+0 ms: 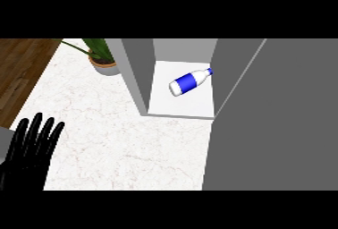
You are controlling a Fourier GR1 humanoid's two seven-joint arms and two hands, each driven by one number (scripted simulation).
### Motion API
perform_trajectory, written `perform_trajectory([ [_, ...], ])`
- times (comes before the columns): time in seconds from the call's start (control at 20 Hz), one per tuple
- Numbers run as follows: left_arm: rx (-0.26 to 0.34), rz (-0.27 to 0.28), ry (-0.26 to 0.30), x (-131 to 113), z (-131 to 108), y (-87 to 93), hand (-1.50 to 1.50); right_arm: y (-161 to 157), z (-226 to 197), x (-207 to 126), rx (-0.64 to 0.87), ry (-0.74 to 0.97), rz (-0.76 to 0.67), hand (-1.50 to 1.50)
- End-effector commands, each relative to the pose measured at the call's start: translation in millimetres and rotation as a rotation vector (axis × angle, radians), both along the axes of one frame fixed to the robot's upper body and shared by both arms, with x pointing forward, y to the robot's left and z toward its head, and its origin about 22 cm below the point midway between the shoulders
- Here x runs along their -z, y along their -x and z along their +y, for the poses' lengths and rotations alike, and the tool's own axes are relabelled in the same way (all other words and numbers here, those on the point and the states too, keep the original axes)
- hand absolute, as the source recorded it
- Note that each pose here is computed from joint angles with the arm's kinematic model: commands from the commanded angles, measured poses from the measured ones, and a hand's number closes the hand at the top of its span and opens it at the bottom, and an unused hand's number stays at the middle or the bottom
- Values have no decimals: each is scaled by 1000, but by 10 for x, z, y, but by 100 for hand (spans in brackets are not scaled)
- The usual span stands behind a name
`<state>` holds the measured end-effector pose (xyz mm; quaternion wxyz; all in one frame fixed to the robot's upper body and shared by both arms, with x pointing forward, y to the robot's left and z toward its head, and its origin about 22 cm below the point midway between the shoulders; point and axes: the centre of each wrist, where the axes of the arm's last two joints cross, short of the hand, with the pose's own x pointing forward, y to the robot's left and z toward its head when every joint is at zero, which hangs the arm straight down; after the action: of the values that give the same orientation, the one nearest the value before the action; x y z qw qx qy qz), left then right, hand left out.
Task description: Pick up the bottled water, place it into the cabinet and close the cabinet
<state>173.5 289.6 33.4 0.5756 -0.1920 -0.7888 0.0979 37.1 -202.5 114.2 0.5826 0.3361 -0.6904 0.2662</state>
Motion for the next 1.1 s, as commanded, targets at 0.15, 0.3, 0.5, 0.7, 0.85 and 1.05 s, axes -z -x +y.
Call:
perform_trajectory([
  [0.15,38,8,-2,-72,203,144,-150,72,317,-298,-137,-143,-33,150],
  [0.3,57,-31,-18,-150,274,117,-150,6,353,-236,-160,-113,-39,150],
  [0.5,85,-27,-20,-166,386,117,-150,-45,360,-193,-171,-66,-38,150],
  [0.7,111,-23,-16,-171,385,129,-150,-105,356,-202,-192,-53,-53,150],
  [0.85,129,-52,-28,-259,432,67,-150,-167,331,-185,-199,15,-82,150],
  [1.05,162,-46,-34,-267,455,61,-150,-238,296,-186,-236,88,-118,150],
])
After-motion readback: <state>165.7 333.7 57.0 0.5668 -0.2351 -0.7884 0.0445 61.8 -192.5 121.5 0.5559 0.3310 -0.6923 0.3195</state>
